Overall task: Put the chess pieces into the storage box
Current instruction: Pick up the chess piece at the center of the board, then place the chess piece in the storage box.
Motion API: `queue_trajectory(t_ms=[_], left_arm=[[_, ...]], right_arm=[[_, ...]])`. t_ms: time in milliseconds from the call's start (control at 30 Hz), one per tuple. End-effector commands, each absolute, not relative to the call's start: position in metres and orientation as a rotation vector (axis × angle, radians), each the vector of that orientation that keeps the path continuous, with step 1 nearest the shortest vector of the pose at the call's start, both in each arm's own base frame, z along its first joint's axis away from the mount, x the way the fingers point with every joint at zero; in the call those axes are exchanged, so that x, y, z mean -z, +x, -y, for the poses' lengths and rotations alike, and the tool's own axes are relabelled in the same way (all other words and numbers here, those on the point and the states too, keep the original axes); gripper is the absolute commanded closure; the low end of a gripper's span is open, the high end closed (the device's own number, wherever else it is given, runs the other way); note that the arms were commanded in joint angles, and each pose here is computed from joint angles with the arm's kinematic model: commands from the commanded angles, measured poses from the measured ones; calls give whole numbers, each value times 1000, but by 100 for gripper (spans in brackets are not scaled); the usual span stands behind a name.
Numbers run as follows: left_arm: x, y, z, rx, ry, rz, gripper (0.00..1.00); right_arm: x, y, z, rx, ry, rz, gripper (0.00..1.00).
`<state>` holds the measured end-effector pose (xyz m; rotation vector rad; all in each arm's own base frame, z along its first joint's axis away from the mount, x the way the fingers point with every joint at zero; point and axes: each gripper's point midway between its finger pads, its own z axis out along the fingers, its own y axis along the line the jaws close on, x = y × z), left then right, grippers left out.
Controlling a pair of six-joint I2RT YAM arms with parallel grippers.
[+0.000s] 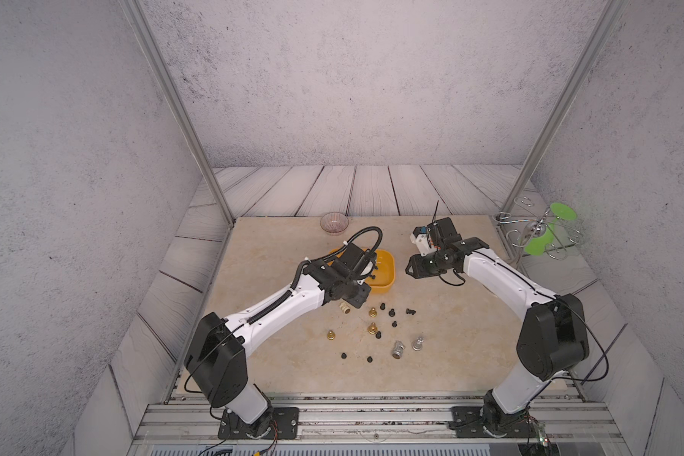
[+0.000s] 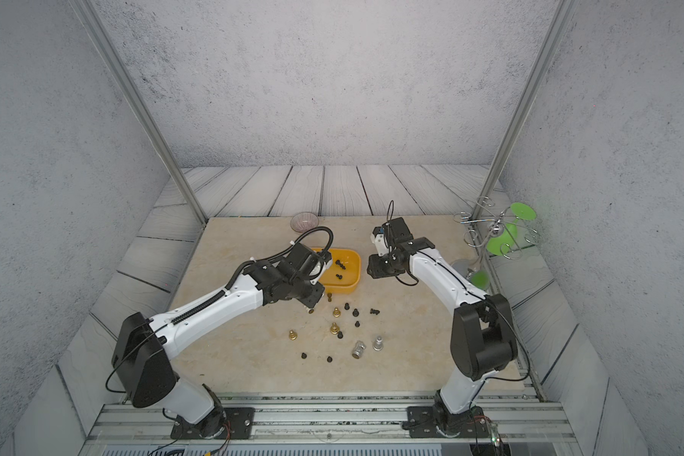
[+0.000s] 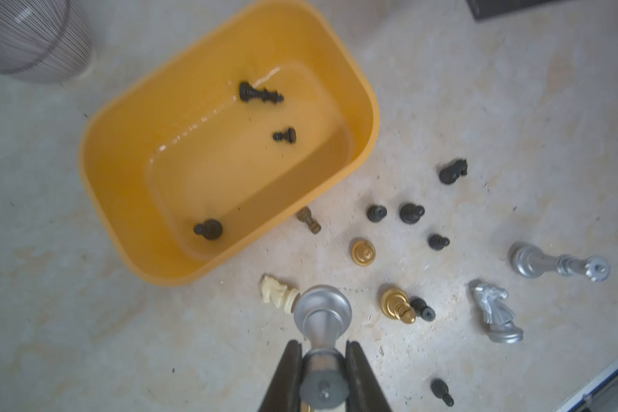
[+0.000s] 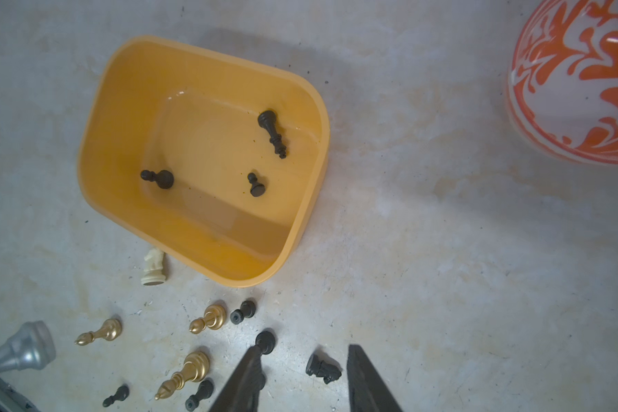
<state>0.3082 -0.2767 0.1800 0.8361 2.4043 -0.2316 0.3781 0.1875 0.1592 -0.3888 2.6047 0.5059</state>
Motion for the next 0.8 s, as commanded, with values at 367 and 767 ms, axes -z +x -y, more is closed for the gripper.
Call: queue_trajectory(t_ms=[367,767], left_arm=[[-147,438,276,207,687,-2450,90],[-107,486,262,201,619,-2499,90]], right_arm=[[-177,343,-166,-463,-341,-2612,58],[-166,345,-167,-474,-281,-2635,58]])
